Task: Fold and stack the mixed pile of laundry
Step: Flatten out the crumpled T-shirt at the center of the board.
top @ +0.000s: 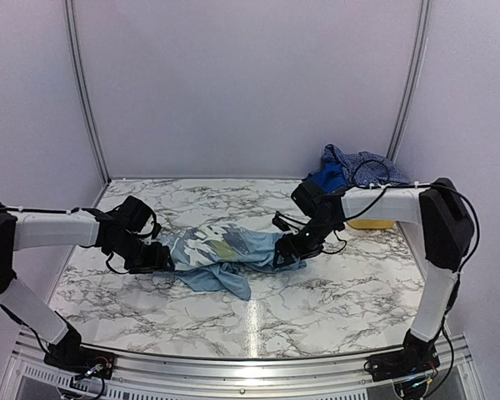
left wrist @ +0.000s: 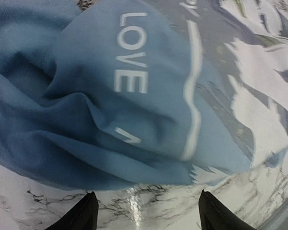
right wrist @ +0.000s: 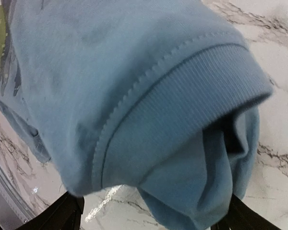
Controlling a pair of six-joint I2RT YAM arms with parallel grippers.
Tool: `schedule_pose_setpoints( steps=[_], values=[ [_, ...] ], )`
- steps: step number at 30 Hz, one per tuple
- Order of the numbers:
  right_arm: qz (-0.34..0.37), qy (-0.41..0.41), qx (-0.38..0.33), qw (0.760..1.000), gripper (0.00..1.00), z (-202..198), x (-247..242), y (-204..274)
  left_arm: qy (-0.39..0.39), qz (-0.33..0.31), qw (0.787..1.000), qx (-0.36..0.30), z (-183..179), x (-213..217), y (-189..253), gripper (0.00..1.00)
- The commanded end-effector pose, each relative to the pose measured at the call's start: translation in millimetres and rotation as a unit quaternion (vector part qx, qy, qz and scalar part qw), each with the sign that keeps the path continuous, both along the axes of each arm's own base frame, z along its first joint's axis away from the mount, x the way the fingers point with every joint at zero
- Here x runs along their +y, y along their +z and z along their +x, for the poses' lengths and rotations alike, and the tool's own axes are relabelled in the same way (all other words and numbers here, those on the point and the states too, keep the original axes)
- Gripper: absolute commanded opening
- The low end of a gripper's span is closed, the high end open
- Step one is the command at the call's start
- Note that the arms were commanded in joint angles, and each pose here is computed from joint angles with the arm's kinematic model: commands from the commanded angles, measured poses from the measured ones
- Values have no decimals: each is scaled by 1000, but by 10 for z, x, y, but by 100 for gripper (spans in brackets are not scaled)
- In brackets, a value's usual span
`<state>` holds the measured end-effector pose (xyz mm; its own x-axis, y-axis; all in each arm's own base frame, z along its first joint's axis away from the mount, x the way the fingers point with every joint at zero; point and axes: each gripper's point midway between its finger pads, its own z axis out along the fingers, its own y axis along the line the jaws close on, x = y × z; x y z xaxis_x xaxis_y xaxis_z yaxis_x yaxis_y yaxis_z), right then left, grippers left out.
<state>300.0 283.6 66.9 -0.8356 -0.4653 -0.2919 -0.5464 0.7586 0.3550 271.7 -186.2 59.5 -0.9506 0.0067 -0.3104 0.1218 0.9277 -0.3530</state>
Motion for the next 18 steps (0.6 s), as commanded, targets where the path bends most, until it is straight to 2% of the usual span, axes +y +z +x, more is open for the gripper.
schedule_pose_setpoints(
  steps=[1,3,5,8,11,13,16,17,18],
  values=[
    [-29,-21,-27,999,84,263,157,-133,52,77,996,2,264,226,-226,72],
    [-45,-27,-28,998,79,312,146,-204,63,81,995,-5,432,241,-190,63],
    [-51,-27,-26,998,68,322,143,-250,76,83,994,-16,581,304,-134,47],
    [-54,-17,-17,998,42,257,132,-246,102,95,990,-30,800,530,-24,20],
    [-13,6,-11,1000,14,126,206,-38,133,92,986,-36,985,826,60,0],
    [37,28,4,999,0,-8,332,151,153,96,983,-42,1098,1043,109,0],
    [113,51,18,992,0,-149,528,453,151,82,984,-49,1197,1147,222,0],
    [132,52,23,990,0,-176,575,534,135,63,987,-55,1188,1070,291,4],
    [145,55,26,988,0,-191,617,595,115,40,990,-68,1148,958,410,15]
  ],
)
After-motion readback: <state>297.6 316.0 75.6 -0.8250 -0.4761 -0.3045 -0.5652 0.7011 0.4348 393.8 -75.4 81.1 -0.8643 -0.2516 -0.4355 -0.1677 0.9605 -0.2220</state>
